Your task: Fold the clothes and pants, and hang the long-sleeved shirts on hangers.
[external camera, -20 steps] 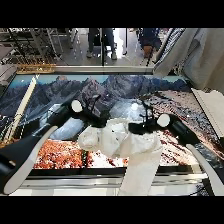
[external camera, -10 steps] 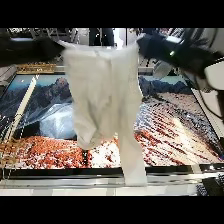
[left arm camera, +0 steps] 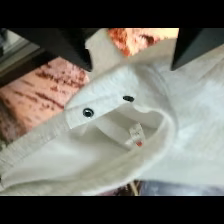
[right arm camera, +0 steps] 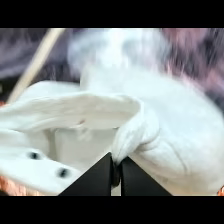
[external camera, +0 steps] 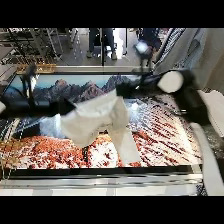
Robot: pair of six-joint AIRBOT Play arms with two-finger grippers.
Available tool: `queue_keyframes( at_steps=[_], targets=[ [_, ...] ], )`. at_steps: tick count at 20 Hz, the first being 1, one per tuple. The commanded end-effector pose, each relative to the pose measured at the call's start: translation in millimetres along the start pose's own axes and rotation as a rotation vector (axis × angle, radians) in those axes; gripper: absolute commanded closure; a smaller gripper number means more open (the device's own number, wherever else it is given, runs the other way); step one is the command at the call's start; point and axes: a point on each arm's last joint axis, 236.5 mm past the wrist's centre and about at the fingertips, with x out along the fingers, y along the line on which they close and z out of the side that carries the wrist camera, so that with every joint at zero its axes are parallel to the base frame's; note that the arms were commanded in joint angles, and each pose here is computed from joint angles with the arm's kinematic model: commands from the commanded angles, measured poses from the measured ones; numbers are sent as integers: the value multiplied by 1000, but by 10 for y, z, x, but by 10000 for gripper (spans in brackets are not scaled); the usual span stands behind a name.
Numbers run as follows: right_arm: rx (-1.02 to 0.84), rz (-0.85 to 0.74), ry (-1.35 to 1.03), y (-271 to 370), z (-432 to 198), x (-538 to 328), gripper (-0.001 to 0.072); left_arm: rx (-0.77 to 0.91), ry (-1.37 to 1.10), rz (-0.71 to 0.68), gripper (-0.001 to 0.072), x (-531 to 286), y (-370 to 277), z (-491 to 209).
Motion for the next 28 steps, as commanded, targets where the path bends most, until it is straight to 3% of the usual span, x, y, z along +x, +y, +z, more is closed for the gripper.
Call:
queue_keyframes(
  at_steps=[1,6,8,10,12,19,20,24,25,26,28],
  targets=[
    [-30,-26,241,-48,-602,567,672,8,209,250,81,-148,758,-782],
    [-165,-5,229,189,-638,764,671,-158,115,1107,92,-2306,2427,-1045],
    [-169,0,209,223,-599,777,670,-322,49,1233,94,-2831,2671,-1271],
    [-172,4,187,234,-548,787,670,-372,11,1071,94,-2556,2728,-1257],
    [-192,6,186,237,-546,788,670,-406,61,975,166,-2248,2855,-1327],
    [-186,17,227,253,-643,768,669,-475,142,921,197,-1567,3786,-1493],
    [-186,16,232,251,-655,765,669,-471,134,925,229,-1517,3892,-1476],
    [-188,14,218,249,-623,772,669,-470,112,899,237,-1298,4091,-1419],
    [-188,14,220,248,-626,772,669,-463,108,899,288,-1265,4115,-1398],
    [-188,14,221,248,-629,771,669,-455,99,902,474,-1251,4140,-1371],
    [-187,14,221,248,-629,771,669,-442,75,913,671,-1267,4173,-1315]
  ],
)
